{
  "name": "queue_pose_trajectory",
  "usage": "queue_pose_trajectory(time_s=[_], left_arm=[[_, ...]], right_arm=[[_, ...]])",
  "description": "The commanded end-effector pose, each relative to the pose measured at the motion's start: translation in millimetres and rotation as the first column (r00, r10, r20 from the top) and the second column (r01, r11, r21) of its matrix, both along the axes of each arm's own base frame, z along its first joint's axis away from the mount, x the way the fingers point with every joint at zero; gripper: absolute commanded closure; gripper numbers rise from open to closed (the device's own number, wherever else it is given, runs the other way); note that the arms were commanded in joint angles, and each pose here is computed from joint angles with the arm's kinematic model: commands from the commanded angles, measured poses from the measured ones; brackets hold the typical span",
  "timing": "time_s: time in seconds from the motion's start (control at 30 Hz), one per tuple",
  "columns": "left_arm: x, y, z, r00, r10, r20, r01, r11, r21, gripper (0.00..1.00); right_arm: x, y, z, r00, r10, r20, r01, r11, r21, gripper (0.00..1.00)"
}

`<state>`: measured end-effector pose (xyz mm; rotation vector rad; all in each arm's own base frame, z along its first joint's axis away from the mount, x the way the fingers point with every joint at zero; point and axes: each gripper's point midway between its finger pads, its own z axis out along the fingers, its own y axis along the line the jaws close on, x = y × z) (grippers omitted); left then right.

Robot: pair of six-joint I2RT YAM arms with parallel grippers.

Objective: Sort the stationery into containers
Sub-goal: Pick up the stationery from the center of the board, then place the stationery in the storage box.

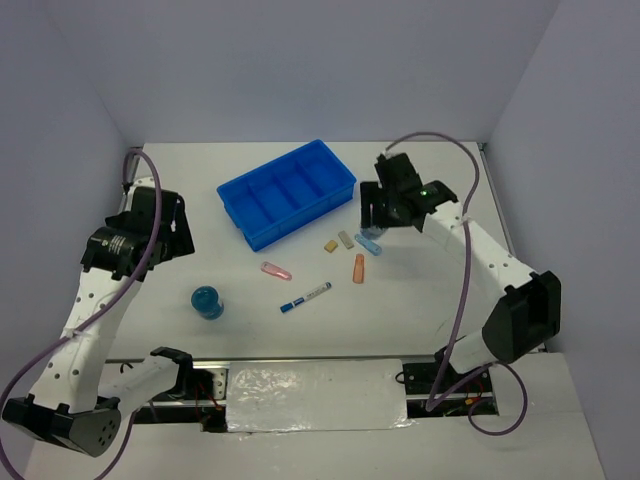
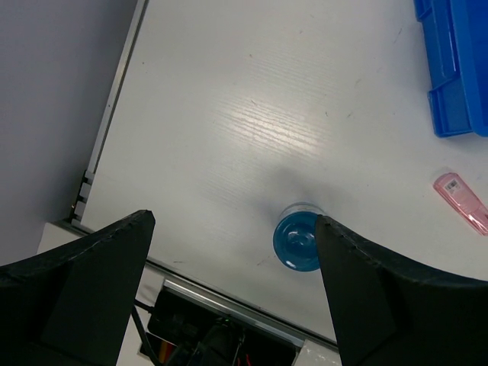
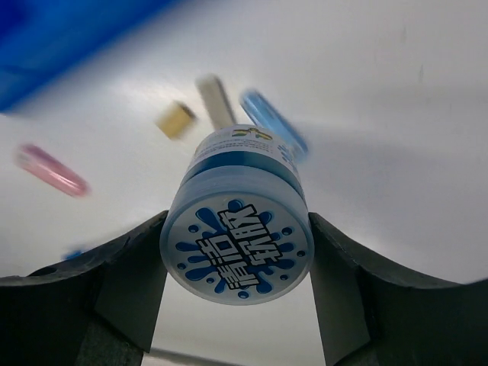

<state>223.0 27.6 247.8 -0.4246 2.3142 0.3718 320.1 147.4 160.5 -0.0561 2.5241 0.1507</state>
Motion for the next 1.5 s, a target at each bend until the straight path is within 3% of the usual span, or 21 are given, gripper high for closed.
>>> queue_pose_trajectory(time_s=[0.0, 0.1, 0.13, 0.17, 0.27, 0.43, 0.63, 1.1, 1.27, 1.3, 1.33, 1.47], left_arm=[[6, -9, 4, 1.000, -0.016, 0.020, 0.016, 0.999, -0.042, 0.01], [11, -25, 5, 0.998, -0.042, 0.037, 0.046, 0.990, -0.132, 0.01], [13, -30, 5, 0.998, -0.045, 0.044, 0.052, 0.986, -0.161, 0.01], [12, -38, 5, 0.997, -0.064, 0.050, 0.072, 0.978, -0.197, 0.01], [12, -47, 2, 0.995, -0.077, 0.069, 0.092, 0.965, -0.246, 0.01], [3, -31, -11, 1.000, -0.024, 0.009, 0.025, 0.983, -0.184, 0.01], [-10, -18, -20, 0.999, 0.001, -0.045, -0.006, 0.993, -0.117, 0.01], [-1, -29, -33, 0.995, -0.057, -0.085, 0.045, 0.989, -0.141, 0.01], [1, -34, -30, 0.992, -0.087, -0.087, 0.072, 0.984, -0.161, 0.01], [0, -34, -30, 0.992, -0.087, -0.088, 0.072, 0.984, -0.163, 0.01], [0, -35, -32, 0.992, -0.088, -0.093, 0.072, 0.984, -0.163, 0.01], [-1, -31, -41, 0.992, -0.058, -0.114, 0.041, 0.987, -0.152, 0.01]], right_arm=[[54, 44, 78, 0.971, 0.071, 0.227, -0.106, 0.984, 0.142, 0.59], [107, 86, 94, 0.950, 0.126, 0.286, -0.188, 0.962, 0.199, 0.61], [127, 97, 78, 0.954, 0.132, 0.268, -0.188, 0.963, 0.195, 0.61], [150, 108, 114, 0.925, 0.115, 0.362, -0.205, 0.954, 0.220, 0.61], [197, 129, 136, 0.886, 0.108, 0.451, -0.230, 0.947, 0.224, 0.60], [244, 146, 117, 0.869, 0.139, 0.475, -0.264, 0.942, 0.209, 0.58], [258, 145, 58, 0.890, 0.172, 0.422, -0.267, 0.947, 0.177, 0.57], [284, 136, 17, 0.898, 0.167, 0.406, -0.243, 0.959, 0.145, 0.43], [290, 140, 17, 0.886, 0.173, 0.431, -0.257, 0.956, 0.143, 0.18], [291, 141, 19, 0.883, 0.172, 0.436, -0.257, 0.956, 0.144, 0.05], [292, 141, 21, 0.880, 0.171, 0.443, -0.259, 0.955, 0.147, 0.00], [293, 141, 44, 0.861, 0.166, 0.481, -0.269, 0.951, 0.152, 0.00]])
